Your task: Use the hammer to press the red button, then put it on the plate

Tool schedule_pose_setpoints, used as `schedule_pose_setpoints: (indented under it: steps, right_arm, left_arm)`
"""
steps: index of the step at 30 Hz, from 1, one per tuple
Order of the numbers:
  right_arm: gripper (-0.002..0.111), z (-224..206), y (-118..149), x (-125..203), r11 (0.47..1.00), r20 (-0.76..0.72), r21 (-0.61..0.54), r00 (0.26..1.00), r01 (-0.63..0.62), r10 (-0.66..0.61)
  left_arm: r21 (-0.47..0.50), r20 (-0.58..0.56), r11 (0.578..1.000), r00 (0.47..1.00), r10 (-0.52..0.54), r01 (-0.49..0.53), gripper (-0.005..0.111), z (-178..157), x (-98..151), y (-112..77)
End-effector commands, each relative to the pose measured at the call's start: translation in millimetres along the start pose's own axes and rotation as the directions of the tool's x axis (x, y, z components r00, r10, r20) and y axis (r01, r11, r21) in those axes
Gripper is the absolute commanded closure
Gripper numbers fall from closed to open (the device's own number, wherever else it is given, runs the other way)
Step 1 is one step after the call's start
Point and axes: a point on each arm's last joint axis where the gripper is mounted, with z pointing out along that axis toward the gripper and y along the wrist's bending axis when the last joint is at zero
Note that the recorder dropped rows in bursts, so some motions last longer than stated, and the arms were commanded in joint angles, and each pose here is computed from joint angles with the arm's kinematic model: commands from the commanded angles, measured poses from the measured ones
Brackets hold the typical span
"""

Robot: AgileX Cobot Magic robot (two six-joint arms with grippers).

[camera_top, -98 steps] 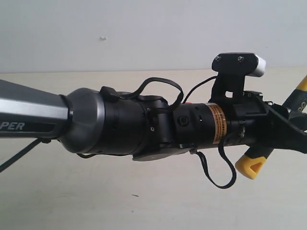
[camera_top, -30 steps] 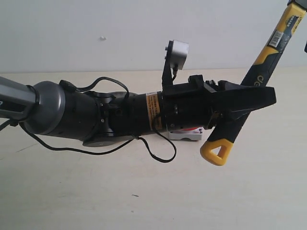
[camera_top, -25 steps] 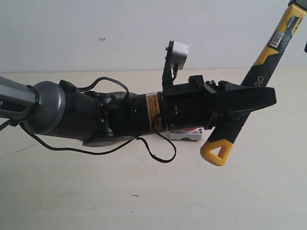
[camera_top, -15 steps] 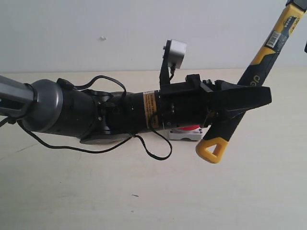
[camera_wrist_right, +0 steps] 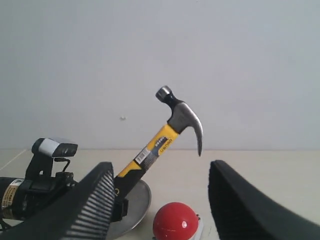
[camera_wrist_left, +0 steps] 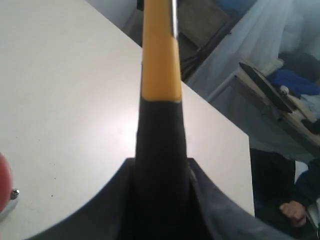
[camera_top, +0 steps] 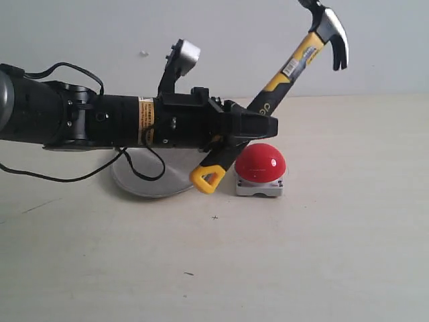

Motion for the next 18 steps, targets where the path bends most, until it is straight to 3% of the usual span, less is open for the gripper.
schedule_pose_setpoints:
  steps: [1,5,9,14,17,18]
  right_arm:
    - [0.054,2.5,-0.2,3.1,1.000,-0.031,-0.003,0.999,-0.012,0.011]
    - [0.051,11.3,-0.8,11.5,0.998,-0.123,-0.006,0.991,-0.057,0.056]
    - [0.050,23.6,1.3,22.0,0.986,-0.159,-0.054,0.976,-0.158,0.148]
    - [0.050,49.1,7.1,24.8,0.953,-0.102,-0.198,0.972,-0.230,0.214]
    - [0.050,72.6,6.4,32.6,0.944,-0.115,-0.252,0.975,-0.212,0.189]
    - [0.050,84.1,9.0,37.5,0.937,-0.124,-0.316,0.985,-0.151,0.117]
  left_arm:
    - [0.138,0.042,0.989,0.998,0.043,-0.049,0.107,-7.3,-17.4,-30.6]
    - [0.318,0.095,0.946,0.995,0.037,-0.066,0.107,-14.5,-25.4,-52.8]
    - [0.332,0.119,0.943,0.993,-0.013,-0.027,0.107,-17.3,-32.8,-61.4]
    - [0.347,0.091,0.936,0.990,-0.104,0.067,0.107,-18.4,-34.6,-64.4]
    - [0.352,0.083,0.930,0.986,-0.144,0.106,0.107,-18.7,-35.5,-65.0]
    - [0.354,0.084,0.927,0.983,-0.162,0.122,0.107,-19.0,-36.5,-65.5]
